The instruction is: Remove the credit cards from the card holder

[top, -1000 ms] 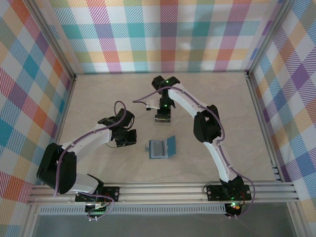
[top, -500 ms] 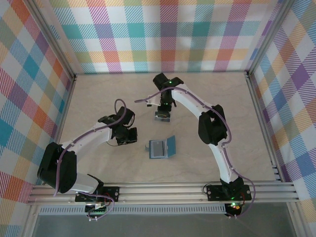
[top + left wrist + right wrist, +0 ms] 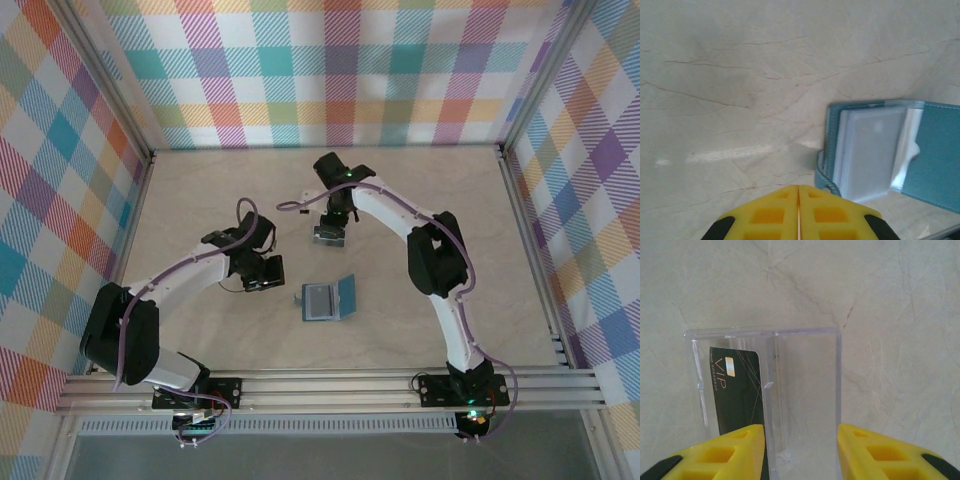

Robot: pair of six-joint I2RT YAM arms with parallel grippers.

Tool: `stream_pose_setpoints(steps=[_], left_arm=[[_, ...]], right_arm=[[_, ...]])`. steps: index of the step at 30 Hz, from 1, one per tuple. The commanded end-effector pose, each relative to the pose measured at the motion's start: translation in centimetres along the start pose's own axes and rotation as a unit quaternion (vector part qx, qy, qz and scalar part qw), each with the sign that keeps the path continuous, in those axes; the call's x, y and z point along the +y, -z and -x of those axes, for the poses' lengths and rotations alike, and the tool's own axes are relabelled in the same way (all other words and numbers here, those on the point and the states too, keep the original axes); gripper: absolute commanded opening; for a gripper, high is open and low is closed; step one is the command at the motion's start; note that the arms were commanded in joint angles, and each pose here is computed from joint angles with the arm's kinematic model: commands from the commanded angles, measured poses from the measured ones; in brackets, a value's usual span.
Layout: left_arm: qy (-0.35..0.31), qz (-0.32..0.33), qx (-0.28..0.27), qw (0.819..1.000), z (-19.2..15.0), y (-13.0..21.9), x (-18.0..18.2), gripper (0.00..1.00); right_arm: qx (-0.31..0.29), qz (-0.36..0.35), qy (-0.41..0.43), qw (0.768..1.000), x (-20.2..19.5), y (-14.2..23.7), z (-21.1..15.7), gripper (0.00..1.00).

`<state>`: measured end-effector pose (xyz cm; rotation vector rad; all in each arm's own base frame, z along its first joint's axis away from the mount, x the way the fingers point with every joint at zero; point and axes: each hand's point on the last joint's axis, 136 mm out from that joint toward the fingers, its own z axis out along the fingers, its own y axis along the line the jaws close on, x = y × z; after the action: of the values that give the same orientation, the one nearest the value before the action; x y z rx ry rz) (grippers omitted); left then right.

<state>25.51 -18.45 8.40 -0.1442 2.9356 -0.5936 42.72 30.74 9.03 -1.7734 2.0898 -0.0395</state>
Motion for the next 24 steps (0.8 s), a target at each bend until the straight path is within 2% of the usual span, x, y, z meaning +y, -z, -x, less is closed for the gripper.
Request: stream_pose_setpoints(steps=[1, 4, 9, 13, 19, 22, 24], left_arm=[[-0.012, -0.048, 0.011, 0.999, 0.2, 0.4, -2.8, 0.09], [-0.023, -0.053, 0.023, 0.998, 0.0, 0.1, -3.8, 0.09], [-0.04, -0.053, 0.037, 0.997, -0.3, -0.7, -5.1, 0.09], [-0.055, -0.05, 0.054, 0.996, -0.7, -1.6, -6.0, 0.09], [-0.06, -0.038, 0.066, 0.995, -0.8, -2.7, -6.1, 0.09], [-0.062, -0.037, 0.071, 0.995, -1.0, -3.1, -6.2, 0.09], [-0.064, -0.037, 0.078, 0.994, -1.3, -3.4, -6.2, 0.08]], right_arm=[[-0.073, -0.033, -0.093, 0.992, -1.0, 4.7, 2.3, 0.47], [-0.097, -0.02, -0.182, 0.978, 0.0, 6.6, 2.2, 0.48], [-0.111, 0.025, -0.332, 0.936, 2.2, 8.9, 1.4, 0.48], [-0.103, 0.084, -0.449, 0.883, 4.9, 10.2, 0.8, 0.46], [-0.083, 0.203, -0.594, 0.774, 9.9, 11.4, 0.5, 0.42], [-0.089, 0.234, -0.622, 0.742, 11.6, 11.6, 0.1, 0.38], [-0.094, 0.249, -0.628, 0.732, 12.6, 11.6, -0.2, 0.35]])
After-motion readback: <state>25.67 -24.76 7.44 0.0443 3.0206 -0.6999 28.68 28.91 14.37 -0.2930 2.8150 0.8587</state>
